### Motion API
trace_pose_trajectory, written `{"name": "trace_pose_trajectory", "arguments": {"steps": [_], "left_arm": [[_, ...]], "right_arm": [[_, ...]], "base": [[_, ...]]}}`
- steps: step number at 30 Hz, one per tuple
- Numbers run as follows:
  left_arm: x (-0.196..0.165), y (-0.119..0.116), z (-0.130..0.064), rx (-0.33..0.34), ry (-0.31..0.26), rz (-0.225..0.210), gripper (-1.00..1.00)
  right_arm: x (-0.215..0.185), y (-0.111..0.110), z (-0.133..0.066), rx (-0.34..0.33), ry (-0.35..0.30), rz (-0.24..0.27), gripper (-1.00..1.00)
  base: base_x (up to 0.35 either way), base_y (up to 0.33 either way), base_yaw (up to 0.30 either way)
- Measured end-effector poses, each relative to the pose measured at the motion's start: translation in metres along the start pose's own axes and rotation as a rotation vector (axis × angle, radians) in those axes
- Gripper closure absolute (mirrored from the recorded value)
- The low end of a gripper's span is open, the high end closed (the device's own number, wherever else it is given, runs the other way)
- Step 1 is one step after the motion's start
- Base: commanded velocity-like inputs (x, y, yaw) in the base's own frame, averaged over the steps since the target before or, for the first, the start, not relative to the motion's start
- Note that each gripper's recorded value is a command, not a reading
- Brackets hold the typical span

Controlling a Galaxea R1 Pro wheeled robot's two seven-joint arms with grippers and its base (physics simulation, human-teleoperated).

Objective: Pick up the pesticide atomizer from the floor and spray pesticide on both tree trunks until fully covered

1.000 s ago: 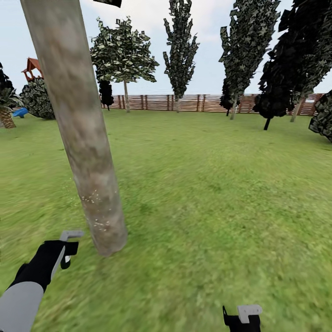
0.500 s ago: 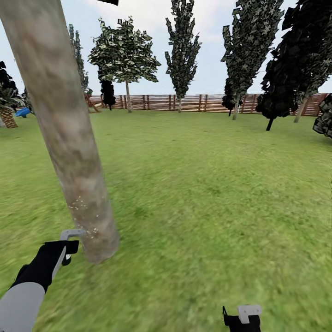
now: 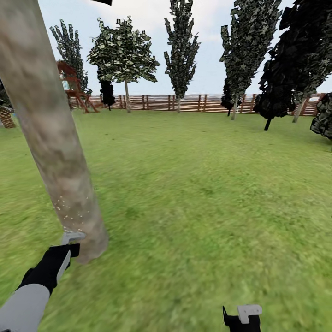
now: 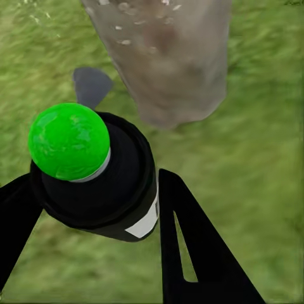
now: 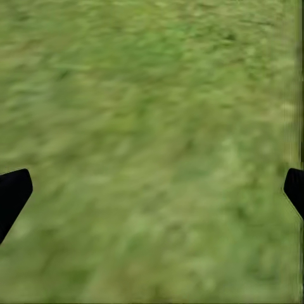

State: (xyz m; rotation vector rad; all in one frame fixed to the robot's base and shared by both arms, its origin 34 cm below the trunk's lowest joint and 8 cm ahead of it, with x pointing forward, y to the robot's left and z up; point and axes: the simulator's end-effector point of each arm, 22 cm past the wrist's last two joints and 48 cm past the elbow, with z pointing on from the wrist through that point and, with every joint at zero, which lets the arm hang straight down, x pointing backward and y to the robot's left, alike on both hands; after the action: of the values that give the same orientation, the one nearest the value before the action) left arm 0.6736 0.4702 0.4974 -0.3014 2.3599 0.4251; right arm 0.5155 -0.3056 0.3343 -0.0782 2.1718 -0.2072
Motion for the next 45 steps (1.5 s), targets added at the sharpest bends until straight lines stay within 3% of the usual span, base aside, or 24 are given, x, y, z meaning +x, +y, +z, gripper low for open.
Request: {"name": "trace_pose_trajectory", "arguments": {"steps": [5, 10, 11, 25, 45], "left_arm": [[-0.002, -0.001, 0.0, -0.019, -0.023, -0.006, 1.0], [0.001, -0.028, -0.004, 0.006, -0.022, -0.002, 1.0], [0.001, -0.022, -0.004, -0.027, -0.022, -0.005, 1.0], [-0.004, -0.018, -0.005, -0.038, -0.032, -0.018, 1.0], [-0.005, -0.015, -0.005, -0.045, -0.034, -0.015, 1.0]], "right_arm": [[0.0, 0.0, 0.0, 0.0, -0.001, 0.0, -1.0], [0.0, 0.001, 0.0, 0.0, -0.001, 0.001, -1.0], [-0.001, 0.001, 0.0, 0.0, -0.002, 0.001, -1.0], [0.0, -0.001, 0.0, 0.002, -0.001, 0.001, -1.0], [-0.001, 0.0, 0.0, 0.002, -0.002, 0.001, -1.0]], "base": [[0.091, -0.274, 0.215], [0.137, -0.272, 0.244], [0.158, -0.263, 0.078], [0.068, -0.268, 0.009], [0.096, -0.263, 0.264]]}}
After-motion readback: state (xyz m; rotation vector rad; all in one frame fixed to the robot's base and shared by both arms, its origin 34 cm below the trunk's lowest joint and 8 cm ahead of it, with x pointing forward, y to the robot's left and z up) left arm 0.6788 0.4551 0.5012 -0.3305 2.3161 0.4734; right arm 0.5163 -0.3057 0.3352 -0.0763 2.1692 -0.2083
